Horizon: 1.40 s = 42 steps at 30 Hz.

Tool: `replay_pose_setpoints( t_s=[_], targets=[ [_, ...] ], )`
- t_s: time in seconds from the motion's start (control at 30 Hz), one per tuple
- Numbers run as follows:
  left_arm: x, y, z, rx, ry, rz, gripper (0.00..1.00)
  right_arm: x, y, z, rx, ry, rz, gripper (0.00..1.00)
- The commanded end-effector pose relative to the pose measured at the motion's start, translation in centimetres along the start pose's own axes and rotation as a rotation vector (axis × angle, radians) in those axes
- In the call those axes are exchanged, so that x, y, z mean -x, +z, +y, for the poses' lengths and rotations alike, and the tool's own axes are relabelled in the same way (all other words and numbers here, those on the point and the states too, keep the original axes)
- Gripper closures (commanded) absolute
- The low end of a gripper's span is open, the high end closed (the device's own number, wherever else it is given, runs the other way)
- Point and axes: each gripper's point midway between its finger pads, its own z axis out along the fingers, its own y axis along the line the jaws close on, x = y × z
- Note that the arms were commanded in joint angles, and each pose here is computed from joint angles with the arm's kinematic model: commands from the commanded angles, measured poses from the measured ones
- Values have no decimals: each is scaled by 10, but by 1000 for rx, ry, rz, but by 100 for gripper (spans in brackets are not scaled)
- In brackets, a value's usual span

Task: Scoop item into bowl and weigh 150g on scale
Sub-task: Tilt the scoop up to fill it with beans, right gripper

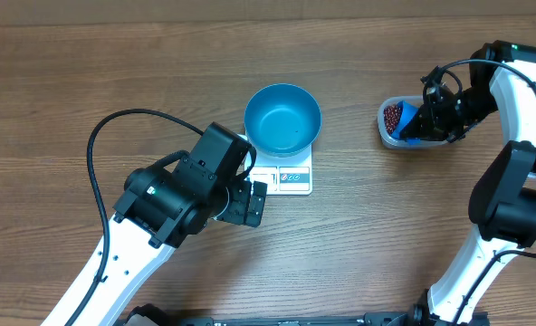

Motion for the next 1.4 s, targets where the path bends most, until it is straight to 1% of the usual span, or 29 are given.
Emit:
replay_pose_setpoints(
  t_s=[0.0, 0.13, 0.3, 1.0, 1.17, 1.37],
  targets=[
    [0, -2, -1, -5, -7, -5, 0, 6, 2, 8, 87, -25, -31, 96],
    [0, -2, -1, -5, -7, -5, 1, 5, -6, 4, 121, 3, -56, 96],
    [0, -2, -1, -5, -7, -6, 1, 3, -20, 4, 203, -16, -99, 96],
    [0, -2, -1, -5, -7, -5, 1, 4, -38, -18, 243, 32, -177, 96],
    [0, -2, -1, -5, -7, -5, 0, 3, -37, -19, 303, 36, -206, 96],
    [0, -2, -1, -5, -7, -5, 0, -1, -45, -33, 338, 89, -245, 96]
  ],
)
